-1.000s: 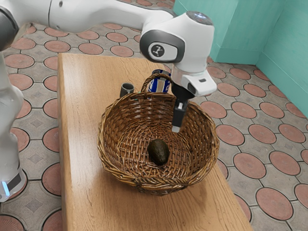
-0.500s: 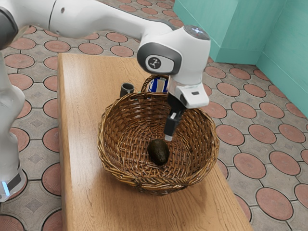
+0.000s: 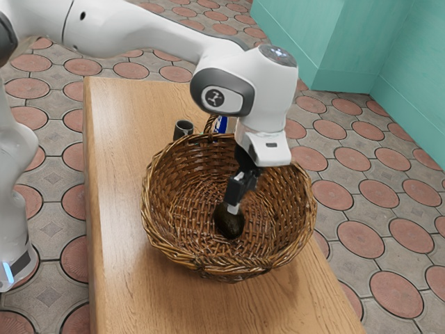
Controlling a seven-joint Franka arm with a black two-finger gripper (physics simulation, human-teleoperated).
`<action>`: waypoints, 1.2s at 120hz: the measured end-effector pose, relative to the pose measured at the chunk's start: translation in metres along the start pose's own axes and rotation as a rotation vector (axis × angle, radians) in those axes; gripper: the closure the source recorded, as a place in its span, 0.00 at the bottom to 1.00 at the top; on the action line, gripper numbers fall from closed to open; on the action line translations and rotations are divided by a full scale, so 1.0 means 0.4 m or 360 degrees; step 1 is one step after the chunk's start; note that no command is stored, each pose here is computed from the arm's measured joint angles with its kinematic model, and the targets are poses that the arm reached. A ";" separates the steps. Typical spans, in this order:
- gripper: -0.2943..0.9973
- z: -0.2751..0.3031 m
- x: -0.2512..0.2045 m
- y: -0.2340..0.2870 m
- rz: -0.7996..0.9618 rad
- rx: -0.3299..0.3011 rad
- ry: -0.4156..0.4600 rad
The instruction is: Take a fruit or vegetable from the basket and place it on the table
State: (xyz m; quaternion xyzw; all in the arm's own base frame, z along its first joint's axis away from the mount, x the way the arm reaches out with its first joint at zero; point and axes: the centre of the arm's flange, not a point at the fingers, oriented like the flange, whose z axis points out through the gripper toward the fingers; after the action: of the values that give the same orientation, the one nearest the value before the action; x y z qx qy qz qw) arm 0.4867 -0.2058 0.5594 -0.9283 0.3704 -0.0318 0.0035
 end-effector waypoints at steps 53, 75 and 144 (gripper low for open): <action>0.23 0.051 0.003 0.036 0.0116 -0.0037 -0.0021; 0.23 0.105 0.009 0.023 0.0124 -0.0068 -0.0050; 0.46 0.083 -0.005 -0.006 0.0175 -0.0046 0.0003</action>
State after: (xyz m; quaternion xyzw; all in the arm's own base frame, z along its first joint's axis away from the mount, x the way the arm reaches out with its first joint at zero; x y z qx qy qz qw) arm 0.4889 -0.2034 0.5263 -0.9065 0.4212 -0.0271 -0.0085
